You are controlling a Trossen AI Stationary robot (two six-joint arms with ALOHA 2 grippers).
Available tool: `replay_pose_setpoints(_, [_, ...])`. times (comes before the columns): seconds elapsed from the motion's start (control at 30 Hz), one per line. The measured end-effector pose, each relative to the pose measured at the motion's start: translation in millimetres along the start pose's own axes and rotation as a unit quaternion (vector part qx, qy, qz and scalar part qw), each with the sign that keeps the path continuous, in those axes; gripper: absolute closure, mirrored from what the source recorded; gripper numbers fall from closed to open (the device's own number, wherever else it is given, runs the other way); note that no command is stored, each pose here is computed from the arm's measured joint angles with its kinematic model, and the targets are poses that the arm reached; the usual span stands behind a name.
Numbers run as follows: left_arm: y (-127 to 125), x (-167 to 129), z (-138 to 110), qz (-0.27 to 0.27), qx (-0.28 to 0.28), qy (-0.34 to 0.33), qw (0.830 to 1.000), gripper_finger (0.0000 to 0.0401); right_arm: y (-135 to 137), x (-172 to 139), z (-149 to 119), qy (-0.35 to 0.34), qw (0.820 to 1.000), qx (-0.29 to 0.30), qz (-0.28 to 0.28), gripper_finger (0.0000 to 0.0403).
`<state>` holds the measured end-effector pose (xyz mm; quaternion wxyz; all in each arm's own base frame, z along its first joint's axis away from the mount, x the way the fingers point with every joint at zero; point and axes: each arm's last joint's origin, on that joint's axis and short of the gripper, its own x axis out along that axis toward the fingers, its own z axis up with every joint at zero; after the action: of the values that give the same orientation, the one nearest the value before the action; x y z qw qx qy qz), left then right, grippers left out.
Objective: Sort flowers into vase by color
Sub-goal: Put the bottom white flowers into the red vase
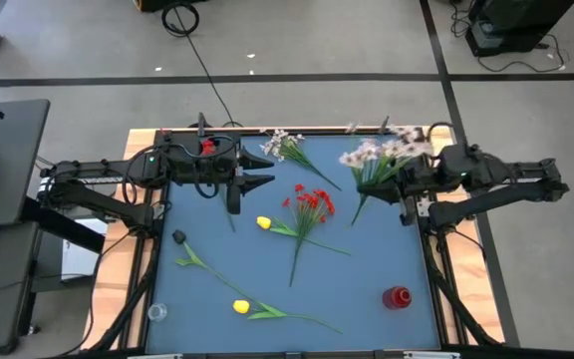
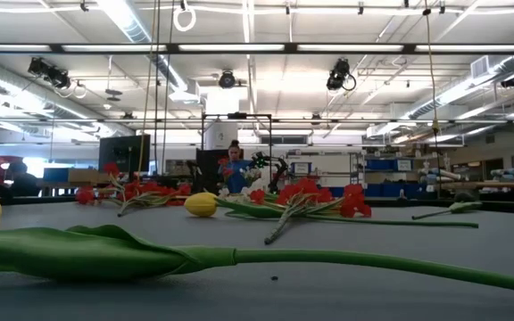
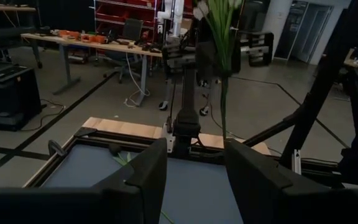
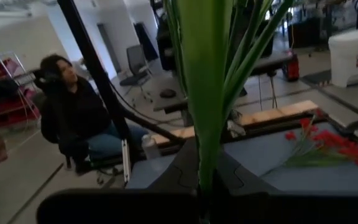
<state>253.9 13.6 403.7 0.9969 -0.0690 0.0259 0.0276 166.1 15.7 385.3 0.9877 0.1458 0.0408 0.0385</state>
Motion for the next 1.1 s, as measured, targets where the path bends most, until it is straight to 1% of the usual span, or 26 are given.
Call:
replay_pose_setpoints(0.1, [-0.1,0.0,0.7,-0.001,-0.004,-0.004,1.0,0.0234,0.9,9.3,-4.0,0.014,1.0,-0.001,0.002,0.0392])
replay_pose_setpoints(0.27, [-0.5,0.0,0.9,-0.002,-0.016,-0.005,1.0,0.0234,1.7,15.9,-4.6,0.011,1.0,-0.001,0.005,0.0392])
replay_pose_setpoints(0.4, [-0.5,-0.4,1.0,-0.001,-0.016,-0.004,1.0,0.0234,1.6,13.4,-2.9,0.005,1.0,-0.003,0.005,0.0392])
replay_pose_setpoints(0.47, [-0.8,-5.4,3.2,-0.002,-0.016,-0.008,1.0,0.0234,0.5,9.9,-2.2,0.005,1.0,-0.005,0.003,0.0392])
replay_pose_setpoints(0.57, [-1.5,-9.9,7.7,-0.004,-0.009,-0.021,1.0,0.0234,-1.4,2.5,-3.0,0.017,1.0,-0.005,0.002,0.0392])
replay_pose_setpoints(0.7, [-1.1,-8.7,5.7,-0.002,0.001,-0.014,1.0,0.0234,-1.1,-3.7,-5.6,0.038,0.999,0.0,0.016,0.0392])
replay_pose_setpoints(0.9, [-0.8,-7.1,4.9,-0.002,-0.003,-0.012,1.0,0.0234,7.9,-10.0,-11.9,0.084,0.992,-0.001,0.099,0.0393])
replay_pose_setpoints(1.1, [-0.9,-7.3,5.5,-0.002,-0.003,-0.015,1.0,0.0234,23.7,-18.9,-21.0,0.137,0.97,-0.008,0.201,0.0393])
